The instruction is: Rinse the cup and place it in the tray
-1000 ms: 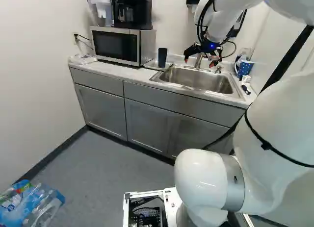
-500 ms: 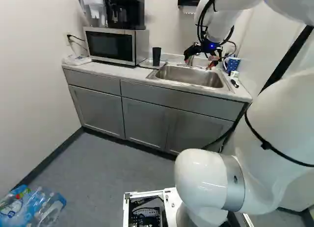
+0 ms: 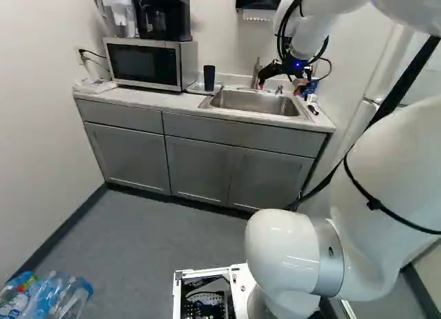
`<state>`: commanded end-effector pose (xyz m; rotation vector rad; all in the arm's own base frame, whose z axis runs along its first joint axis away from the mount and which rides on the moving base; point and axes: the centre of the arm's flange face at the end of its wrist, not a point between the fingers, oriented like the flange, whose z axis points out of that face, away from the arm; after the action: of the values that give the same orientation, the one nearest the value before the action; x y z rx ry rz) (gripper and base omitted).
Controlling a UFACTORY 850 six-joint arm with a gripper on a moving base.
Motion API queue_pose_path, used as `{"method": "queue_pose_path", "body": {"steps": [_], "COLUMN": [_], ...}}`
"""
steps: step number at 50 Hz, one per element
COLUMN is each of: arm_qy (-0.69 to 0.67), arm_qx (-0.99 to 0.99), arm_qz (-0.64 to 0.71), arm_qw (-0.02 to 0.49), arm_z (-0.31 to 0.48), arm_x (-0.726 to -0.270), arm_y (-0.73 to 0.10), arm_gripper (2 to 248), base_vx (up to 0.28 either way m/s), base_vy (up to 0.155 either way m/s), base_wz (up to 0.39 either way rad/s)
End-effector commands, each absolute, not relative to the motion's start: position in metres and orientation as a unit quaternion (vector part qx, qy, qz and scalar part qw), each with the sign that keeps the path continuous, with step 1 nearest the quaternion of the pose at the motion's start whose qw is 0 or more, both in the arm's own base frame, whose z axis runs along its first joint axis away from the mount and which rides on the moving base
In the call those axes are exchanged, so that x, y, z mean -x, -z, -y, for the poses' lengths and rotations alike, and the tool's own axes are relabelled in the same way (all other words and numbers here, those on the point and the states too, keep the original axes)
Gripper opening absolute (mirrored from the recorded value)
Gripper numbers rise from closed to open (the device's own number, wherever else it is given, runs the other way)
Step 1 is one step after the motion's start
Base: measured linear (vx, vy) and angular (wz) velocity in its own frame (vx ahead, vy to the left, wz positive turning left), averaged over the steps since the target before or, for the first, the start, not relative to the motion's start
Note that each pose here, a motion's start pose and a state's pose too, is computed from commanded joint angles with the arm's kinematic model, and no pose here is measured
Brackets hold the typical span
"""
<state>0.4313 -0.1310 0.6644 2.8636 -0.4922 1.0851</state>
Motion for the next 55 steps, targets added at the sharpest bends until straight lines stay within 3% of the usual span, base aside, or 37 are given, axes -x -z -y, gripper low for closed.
{"method": "queue_pose_path", "body": {"steps": [36, 55], "arm_qy": [-0.350, -0.350], "arm_qx": [-0.923, -0.923], "arm_qz": [0.159, 0.159], "arm_qw": [0.020, 0.020], "arm_z": [0.1310, 0.1310], "arm_x": [-0.4313, -0.4313], "arm_y": [-0.6644, -0.6644], "arm_gripper": [247, 247], "base_vx": [-0.087, -0.028], "base_vy": [0.084, 0.039], "base_wz": [-0.045, -0.004]}}
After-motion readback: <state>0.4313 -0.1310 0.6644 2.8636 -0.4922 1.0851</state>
